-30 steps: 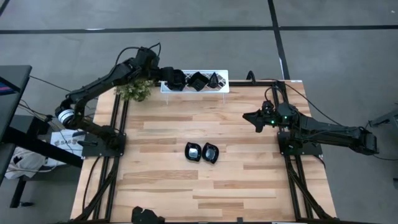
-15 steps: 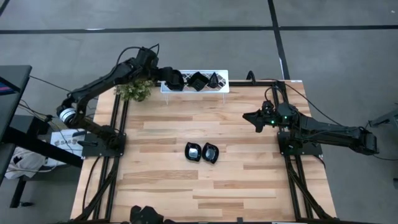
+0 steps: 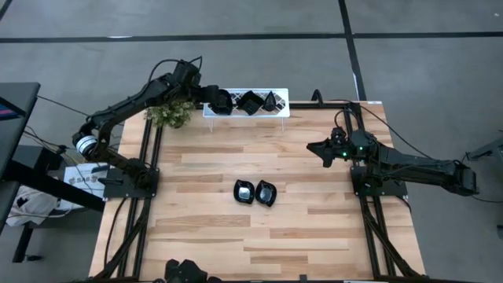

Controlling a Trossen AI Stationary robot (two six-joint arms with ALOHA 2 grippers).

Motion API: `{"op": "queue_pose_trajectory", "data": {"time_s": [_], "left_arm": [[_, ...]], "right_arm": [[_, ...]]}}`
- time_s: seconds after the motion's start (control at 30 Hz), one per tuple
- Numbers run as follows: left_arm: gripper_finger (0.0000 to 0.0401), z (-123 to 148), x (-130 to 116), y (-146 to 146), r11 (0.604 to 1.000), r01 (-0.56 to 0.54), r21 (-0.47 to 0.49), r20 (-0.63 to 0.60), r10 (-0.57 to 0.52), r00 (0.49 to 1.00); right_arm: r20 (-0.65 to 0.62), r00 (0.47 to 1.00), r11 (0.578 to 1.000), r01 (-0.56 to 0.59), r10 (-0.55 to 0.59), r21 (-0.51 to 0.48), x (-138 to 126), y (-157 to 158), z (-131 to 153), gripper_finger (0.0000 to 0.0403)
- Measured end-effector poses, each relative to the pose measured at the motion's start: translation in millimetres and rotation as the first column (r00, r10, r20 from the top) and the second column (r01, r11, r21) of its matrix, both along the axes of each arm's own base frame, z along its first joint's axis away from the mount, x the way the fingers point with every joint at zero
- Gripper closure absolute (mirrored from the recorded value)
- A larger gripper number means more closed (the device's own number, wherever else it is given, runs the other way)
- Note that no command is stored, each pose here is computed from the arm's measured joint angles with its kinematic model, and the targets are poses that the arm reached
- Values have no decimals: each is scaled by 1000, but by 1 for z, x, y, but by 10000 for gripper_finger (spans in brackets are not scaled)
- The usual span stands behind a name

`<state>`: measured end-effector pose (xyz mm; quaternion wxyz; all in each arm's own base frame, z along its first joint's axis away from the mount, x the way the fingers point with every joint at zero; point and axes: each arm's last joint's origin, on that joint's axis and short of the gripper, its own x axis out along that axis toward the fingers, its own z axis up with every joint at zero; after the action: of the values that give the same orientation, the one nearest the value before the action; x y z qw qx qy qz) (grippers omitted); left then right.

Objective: Pick & Place Mini shaped plates
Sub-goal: Stack the leaf-shaped plate on top of the leaf-shaped plate on the shelf

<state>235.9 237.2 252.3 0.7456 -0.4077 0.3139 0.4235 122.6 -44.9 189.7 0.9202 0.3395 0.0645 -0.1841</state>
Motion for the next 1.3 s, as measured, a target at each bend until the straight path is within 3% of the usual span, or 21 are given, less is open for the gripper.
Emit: {"op": "queue_pose_trajectory", "data": {"time_s": [0.27,0.67,0.93,1.1,1.3], "left_arm": [[376,0,0,0,1000,22,15,-7,-22,1000],[277,2,-1,2,998,53,40,-15,-52,999],[248,39,-24,-4,993,38,113,88,-48,995],[245,75,-36,-35,985,84,151,200,-114,973],[253,98,-29,-111,929,317,189,269,-360,893]], "right_arm": [[0,1000,1000,1,-1,0,0,0,0,305],[0,1000,1000,0,0,0,0,0,0,305],[0,1000,1000,0,0,0,0,0,0,305],[0,1000,1000,1,-1,0,0,0,0,305],[1,1000,1000,0,0,-1,0,0,0,305]]}}
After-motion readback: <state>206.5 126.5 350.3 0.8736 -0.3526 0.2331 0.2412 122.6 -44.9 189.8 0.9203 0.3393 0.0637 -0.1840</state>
